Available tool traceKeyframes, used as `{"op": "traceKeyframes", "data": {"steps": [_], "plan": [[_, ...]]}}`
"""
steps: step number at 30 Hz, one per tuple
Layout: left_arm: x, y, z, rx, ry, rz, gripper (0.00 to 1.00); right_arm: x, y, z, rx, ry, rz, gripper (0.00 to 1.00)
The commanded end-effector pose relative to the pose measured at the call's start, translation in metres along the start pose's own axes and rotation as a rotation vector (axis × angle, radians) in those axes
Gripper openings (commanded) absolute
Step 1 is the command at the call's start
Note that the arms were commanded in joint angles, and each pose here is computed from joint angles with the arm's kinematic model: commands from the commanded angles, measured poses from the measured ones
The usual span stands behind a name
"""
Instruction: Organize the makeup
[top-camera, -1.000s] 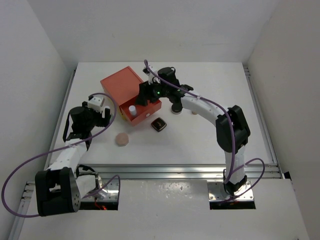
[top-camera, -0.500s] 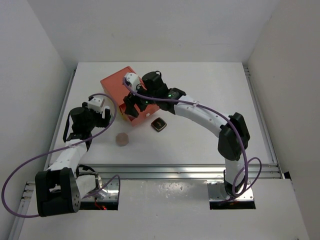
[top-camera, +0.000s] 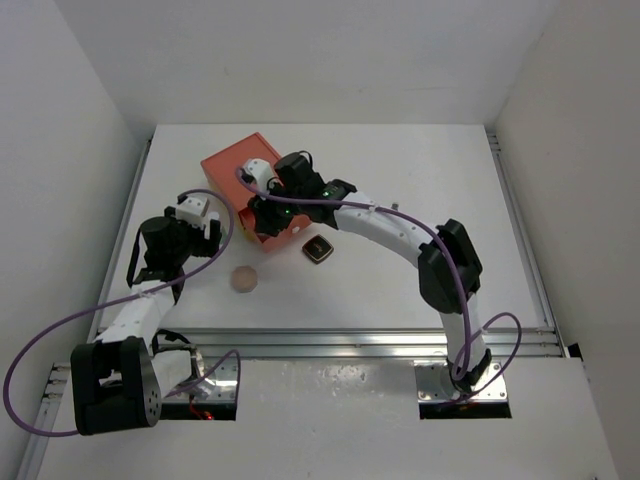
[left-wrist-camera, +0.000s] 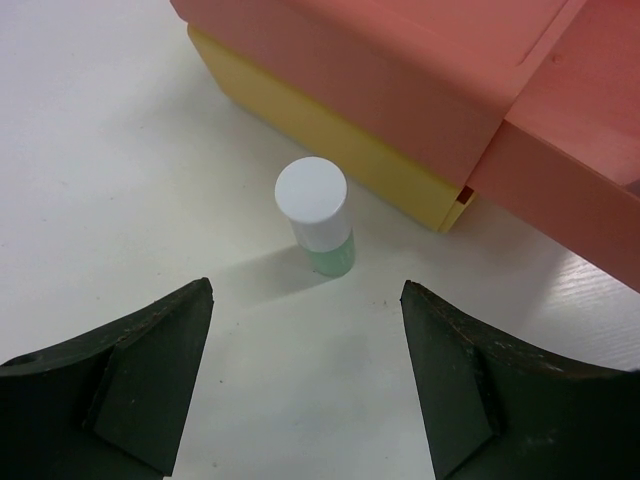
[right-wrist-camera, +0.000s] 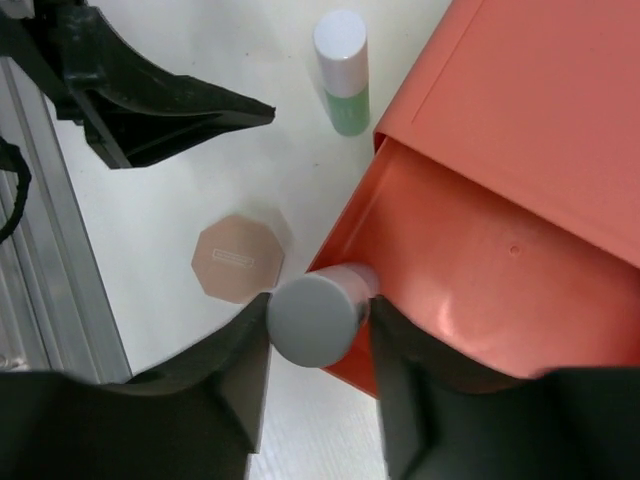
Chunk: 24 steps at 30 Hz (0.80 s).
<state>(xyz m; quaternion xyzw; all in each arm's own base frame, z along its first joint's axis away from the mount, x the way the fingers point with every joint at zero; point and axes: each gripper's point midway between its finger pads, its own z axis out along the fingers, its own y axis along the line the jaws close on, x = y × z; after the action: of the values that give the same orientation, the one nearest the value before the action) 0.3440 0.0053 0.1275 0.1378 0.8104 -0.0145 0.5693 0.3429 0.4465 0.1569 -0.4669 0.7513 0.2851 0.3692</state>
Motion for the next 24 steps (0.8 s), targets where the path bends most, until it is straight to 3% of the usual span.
{"op": "traceKeyframes", "data": {"steps": [1, 3, 9, 13, 14, 18, 20, 22, 23, 24], "plan": [[-0.009, 0.000, -0.001, -0.006, -0.043, 0.022, 0.82, -0.026, -0.002, -0.002, 0.015, -0.063, -0.029, 0.40], [-0.012, 0.000, -0.002, -0.008, -0.051, 0.024, 0.82, -0.025, -0.005, -0.001, 0.039, -0.057, -0.023, 0.24], [-0.014, 0.002, -0.002, -0.019, -0.057, 0.027, 0.83, -0.025, -0.019, -0.017, 0.105, -0.086, 0.036, 0.00], [-0.009, 0.001, -0.002, -0.017, -0.049, 0.024, 0.83, -0.012, -0.035, -0.026, 0.090, -0.107, 0.253, 0.00], [-0.009, 0.001, -0.002, -0.017, -0.049, 0.024, 0.83, -0.021, -0.043, -0.027, 0.089, -0.163, 0.369, 0.00], [-0.009, 0.001, -0.002, -0.017, -0.049, 0.024, 0.83, -0.012, -0.070, -0.034, 0.043, -0.246, 0.578, 0.00], [-0.009, 0.001, -0.002, -0.017, -0.049, 0.015, 0.83, -0.008, -0.073, -0.032, 0.028, -0.245, 0.602, 0.00], [-0.009, 0.001, -0.002, -0.017, -0.049, 0.015, 0.83, -0.004, -0.081, -0.032, 0.029, -0.228, 0.614, 0.14], [-0.009, 0.001, -0.002, -0.017, -0.049, 0.015, 0.83, -0.008, -0.081, -0.033, 0.024, -0.234, 0.610, 0.36], [-0.009, 0.001, -0.002, -0.017, -0.049, 0.015, 0.83, -0.004, -0.085, -0.033, 0.027, -0.223, 0.617, 0.44]]}}
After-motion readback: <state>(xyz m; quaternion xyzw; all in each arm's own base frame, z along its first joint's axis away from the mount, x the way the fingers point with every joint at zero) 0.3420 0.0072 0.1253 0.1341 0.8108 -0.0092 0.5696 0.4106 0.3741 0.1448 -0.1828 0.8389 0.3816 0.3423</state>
